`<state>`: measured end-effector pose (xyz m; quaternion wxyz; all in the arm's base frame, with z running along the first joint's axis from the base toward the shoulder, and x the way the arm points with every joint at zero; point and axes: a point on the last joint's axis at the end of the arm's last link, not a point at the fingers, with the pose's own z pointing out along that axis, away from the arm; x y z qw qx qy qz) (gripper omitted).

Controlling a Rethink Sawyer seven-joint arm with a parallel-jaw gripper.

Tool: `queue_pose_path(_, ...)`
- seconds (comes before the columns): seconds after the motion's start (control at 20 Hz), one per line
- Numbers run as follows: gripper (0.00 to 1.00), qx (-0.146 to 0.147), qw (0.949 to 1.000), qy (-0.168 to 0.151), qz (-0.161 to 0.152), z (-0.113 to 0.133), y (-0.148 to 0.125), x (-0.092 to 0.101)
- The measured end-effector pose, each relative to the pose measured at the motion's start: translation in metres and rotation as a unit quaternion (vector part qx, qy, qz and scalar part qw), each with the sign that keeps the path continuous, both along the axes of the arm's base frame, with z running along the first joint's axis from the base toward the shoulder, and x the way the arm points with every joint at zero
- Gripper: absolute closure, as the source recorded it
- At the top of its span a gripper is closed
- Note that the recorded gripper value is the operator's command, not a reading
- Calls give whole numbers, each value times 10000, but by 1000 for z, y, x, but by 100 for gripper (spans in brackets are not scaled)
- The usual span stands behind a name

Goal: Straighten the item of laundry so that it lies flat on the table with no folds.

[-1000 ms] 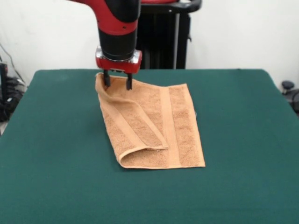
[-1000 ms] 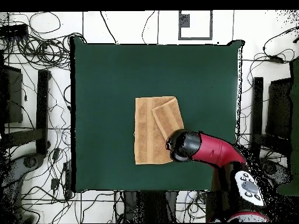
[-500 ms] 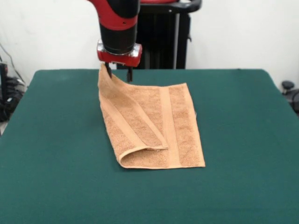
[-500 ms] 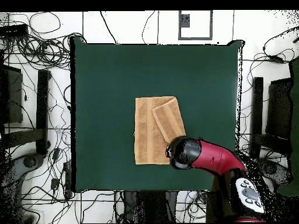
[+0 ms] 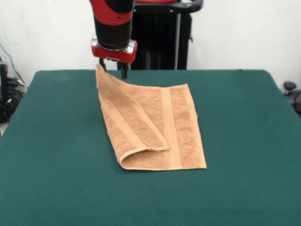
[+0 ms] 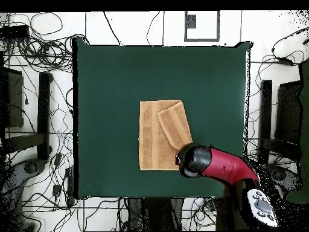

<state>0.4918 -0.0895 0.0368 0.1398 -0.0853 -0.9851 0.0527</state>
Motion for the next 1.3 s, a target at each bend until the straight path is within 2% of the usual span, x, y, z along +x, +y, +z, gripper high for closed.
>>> queue_pose_path(0.45, 0, -120, 9998, -143, -1, 17, -5, 6)
queue_pose_path(0.8, 0, -349, 9992, -185, 63, 34, -5, 2)
queue_pose_path(1.3, 0, -385, 9990, -218, 68, 29, -8, 1)
